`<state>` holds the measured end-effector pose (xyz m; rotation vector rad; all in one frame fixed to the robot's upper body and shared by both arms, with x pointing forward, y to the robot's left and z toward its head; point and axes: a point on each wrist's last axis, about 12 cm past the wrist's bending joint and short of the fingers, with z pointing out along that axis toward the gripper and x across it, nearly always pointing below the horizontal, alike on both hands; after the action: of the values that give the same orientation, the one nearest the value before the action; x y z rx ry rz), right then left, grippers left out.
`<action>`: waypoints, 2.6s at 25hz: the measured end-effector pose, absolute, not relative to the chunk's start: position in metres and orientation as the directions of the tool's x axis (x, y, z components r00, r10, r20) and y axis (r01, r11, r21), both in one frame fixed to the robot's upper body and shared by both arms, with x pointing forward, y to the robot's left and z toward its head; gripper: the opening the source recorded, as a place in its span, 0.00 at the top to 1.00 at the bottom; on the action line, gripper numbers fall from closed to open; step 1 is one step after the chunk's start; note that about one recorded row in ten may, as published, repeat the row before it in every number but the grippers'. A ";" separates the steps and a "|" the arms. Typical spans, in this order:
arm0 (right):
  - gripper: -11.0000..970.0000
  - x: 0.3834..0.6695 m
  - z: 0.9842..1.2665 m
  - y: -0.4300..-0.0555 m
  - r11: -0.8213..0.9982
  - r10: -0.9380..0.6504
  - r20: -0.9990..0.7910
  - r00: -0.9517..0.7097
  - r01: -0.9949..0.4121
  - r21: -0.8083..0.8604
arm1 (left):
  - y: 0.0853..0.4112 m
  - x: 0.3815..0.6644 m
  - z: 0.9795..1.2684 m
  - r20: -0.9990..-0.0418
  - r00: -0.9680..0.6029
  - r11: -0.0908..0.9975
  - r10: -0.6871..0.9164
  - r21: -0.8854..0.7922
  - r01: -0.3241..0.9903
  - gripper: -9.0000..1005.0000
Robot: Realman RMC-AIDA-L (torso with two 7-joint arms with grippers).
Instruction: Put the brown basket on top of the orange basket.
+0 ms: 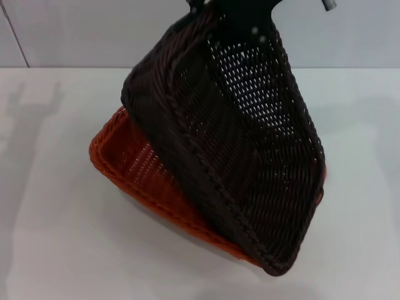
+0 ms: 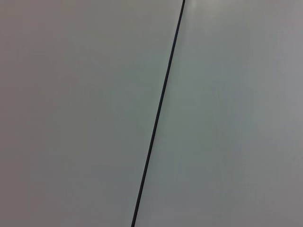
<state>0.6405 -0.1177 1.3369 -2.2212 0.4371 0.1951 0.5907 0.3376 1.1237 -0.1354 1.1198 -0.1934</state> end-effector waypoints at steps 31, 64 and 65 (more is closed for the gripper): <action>0.31 0.639 1.326 -0.087 -0.483 -0.325 -0.287 0.901 -0.419 -0.768 | 0.341 0.586 1.119 -0.882 0.414 0.974 -0.225 -0.212 0.079 0.16; 0.31 0.630 1.160 -0.314 0.988 -0.092 -0.870 0.484 -0.066 -0.142 | 0.392 0.507 1.094 -0.825 0.547 0.970 -0.141 -0.226 -0.091 0.16; 0.31 0.625 1.151 -0.318 0.993 -0.072 -0.879 0.471 -0.049 -0.108 | 0.394 0.502 1.093 -0.824 0.551 0.970 -0.133 -0.222 -0.099 0.16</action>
<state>0.6249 -0.3179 1.1514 -0.1236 1.0816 -0.0146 0.5019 0.3937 1.0929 -0.2558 0.9900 -0.0198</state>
